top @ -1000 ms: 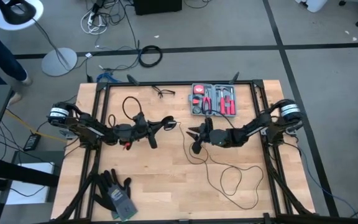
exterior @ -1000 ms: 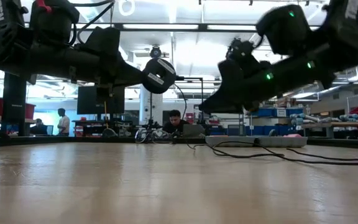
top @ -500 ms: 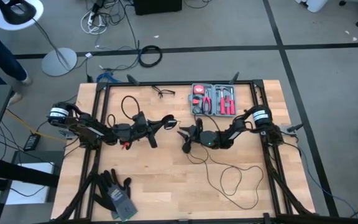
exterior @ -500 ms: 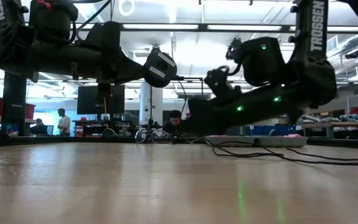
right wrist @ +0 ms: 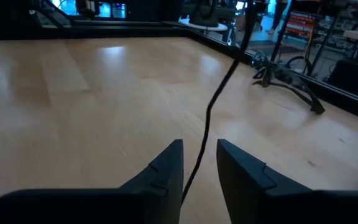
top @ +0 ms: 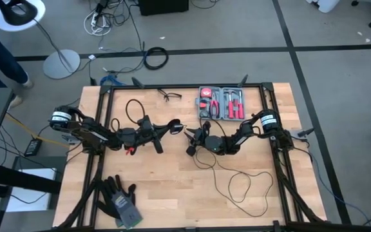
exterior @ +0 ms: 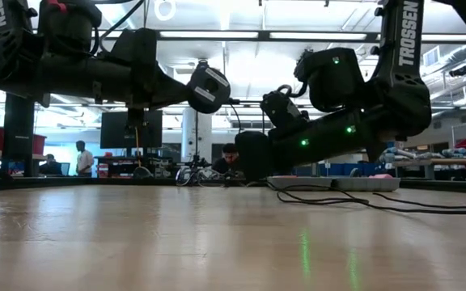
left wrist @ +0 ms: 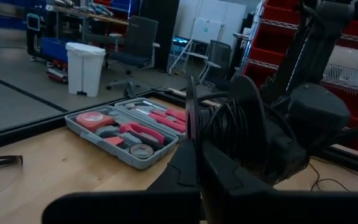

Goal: Coil cords
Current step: Coil the black wire onto the spool

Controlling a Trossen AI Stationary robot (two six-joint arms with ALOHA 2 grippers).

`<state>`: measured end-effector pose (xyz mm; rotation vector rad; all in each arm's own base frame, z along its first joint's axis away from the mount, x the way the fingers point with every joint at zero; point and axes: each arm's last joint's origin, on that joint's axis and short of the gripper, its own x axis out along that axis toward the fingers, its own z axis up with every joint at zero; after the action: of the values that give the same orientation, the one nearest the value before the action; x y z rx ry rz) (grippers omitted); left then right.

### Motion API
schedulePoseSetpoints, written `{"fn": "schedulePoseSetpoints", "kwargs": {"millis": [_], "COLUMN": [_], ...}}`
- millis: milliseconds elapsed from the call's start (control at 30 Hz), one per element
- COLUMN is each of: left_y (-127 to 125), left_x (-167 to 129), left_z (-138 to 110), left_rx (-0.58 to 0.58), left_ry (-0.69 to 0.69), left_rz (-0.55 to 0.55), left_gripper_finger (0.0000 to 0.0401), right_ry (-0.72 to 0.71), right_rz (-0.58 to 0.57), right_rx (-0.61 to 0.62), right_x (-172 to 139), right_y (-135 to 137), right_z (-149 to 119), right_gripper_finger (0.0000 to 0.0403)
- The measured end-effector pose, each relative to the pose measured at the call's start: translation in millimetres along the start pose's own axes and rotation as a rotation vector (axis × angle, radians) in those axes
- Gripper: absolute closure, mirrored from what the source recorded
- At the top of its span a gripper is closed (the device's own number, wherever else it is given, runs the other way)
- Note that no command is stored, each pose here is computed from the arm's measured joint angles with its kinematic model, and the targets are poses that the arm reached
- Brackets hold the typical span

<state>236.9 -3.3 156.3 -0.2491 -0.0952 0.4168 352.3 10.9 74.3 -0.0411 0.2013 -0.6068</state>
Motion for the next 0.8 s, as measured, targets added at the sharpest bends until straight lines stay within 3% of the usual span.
{"fn": "schedulePoseSetpoints", "kwargs": {"millis": [433, 667, 800], "left_y": [-2.0, -2.1, -2.0], "left_x": [0.1, 0.1, 0.1], "left_z": [5.2, 5.3, 5.1], "left_rx": [-0.028, -0.034, -0.033], "left_ry": [-0.044, -0.044, -0.042], "left_rz": [-0.035, -0.039, -0.036], "left_gripper_finger": [0.0401, 0.04, 0.04], "right_ry": [0.011, 0.042, 0.069], "right_rz": [0.035, 0.031, 0.069], "right_rx": [0.015, -0.006, -0.005], "right_x": [9.7, 16.3, 18.6], "right_y": [-5.1, -2.2, 7.2], "right_z": [2.7, 4.9, 7.8], "right_gripper_finger": [0.0332, 0.0391, 0.0398]}}
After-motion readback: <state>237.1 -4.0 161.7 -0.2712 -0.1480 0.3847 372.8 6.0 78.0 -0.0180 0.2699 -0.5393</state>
